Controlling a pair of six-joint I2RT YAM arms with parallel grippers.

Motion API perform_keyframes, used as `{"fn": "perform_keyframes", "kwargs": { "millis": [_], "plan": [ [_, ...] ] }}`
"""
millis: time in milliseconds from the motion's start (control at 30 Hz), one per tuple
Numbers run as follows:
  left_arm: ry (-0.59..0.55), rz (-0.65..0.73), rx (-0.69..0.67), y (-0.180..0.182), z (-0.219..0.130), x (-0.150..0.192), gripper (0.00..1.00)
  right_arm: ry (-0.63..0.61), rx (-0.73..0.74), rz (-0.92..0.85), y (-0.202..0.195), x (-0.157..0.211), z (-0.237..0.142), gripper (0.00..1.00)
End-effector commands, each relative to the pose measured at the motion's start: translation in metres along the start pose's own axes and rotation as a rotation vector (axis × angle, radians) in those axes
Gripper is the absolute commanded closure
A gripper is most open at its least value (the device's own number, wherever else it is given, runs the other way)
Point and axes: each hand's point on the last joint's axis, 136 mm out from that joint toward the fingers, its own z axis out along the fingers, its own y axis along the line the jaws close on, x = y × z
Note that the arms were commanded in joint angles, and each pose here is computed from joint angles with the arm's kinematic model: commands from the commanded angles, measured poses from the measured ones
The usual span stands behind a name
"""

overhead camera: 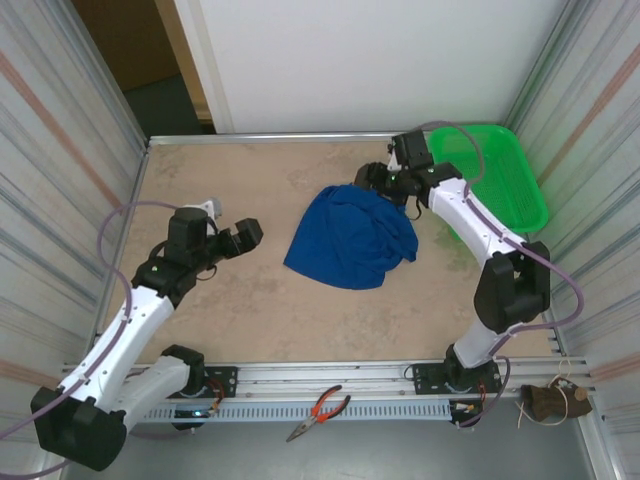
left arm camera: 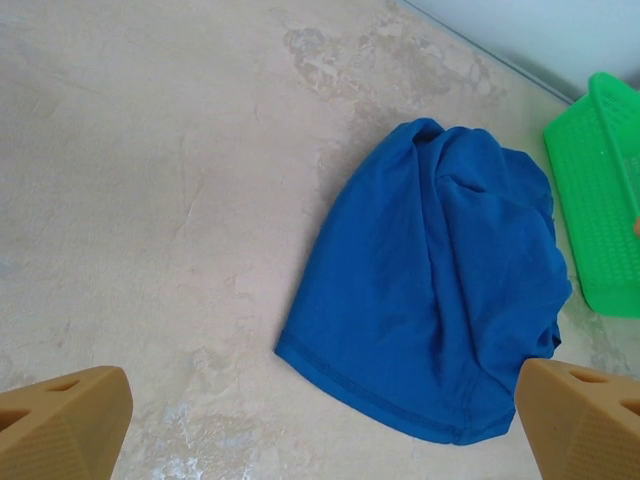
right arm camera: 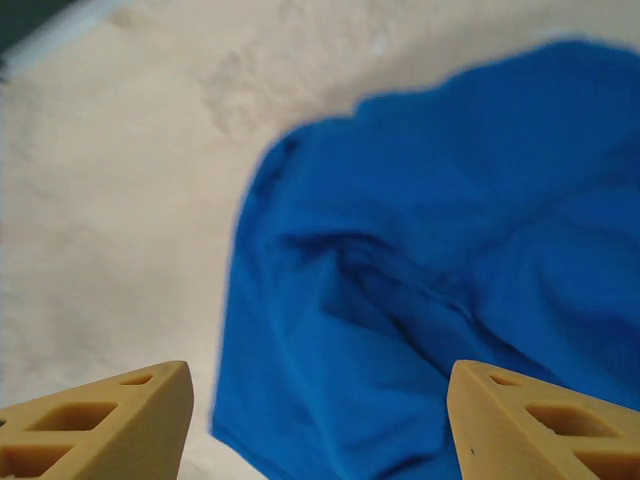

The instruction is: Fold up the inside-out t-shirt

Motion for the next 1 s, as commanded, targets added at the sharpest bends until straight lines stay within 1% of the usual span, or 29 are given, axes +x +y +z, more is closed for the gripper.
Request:
{"fn": "perform_keyframes", "kwargs": {
  "millis": [0,67,167,233,300,400,533,667,767,867,967],
  "plan": [
    [0.046,-0.032,0.006,0.003,0.011,0.013,0.01,0.009,0.103,-0.151,0.001,0.04,-0.004,0.34],
    [0.075,-0.04,0.017,0.002,0.02,0.02,0.01,0.037,0.147,-0.169,-0.01,0.069,0.002,0.34],
    [0.131,-0.004,0.018,-0.003,0.04,0.032,0.01,0.082,0.174,-0.134,-0.032,0.102,0.006,0.34],
    [0.181,0.041,0.024,-0.011,0.055,0.04,0.07,0.082,0.205,-0.103,-0.049,0.115,0.001,0.33],
    [0.234,0.106,0.029,-0.021,0.071,0.048,0.12,0.072,0.221,-0.073,-0.063,0.12,-0.005,0.33],
    [0.315,0.201,-0.007,-0.029,0.1,0.059,0.2,0.061,0.223,-0.009,-0.082,0.123,-0.015,0.31],
    [0.37,0.285,-0.113,-0.02,0.132,0.066,0.21,0.066,0.177,0.07,-0.098,0.125,-0.02,0.29],
    [0.412,0.331,-0.175,-0.007,0.158,0.073,0.21,0.105,0.106,0.09,-0.098,0.133,-0.014,0.29],
    [0.467,0.334,-0.167,-0.006,0.172,0.084,0.3,0.147,0.083,0.088,-0.098,0.142,-0.005,0.3],
    [0.486,0.327,-0.158,-0.006,0.178,0.092,0.39,0.181,0.078,0.09,-0.099,0.149,0.004,0.32],
    [0.494,0.314,-0.146,-0.005,0.182,0.098,0.52,0.214,0.066,0.096,-0.1,0.157,0.015,0.36]
  ]
}}
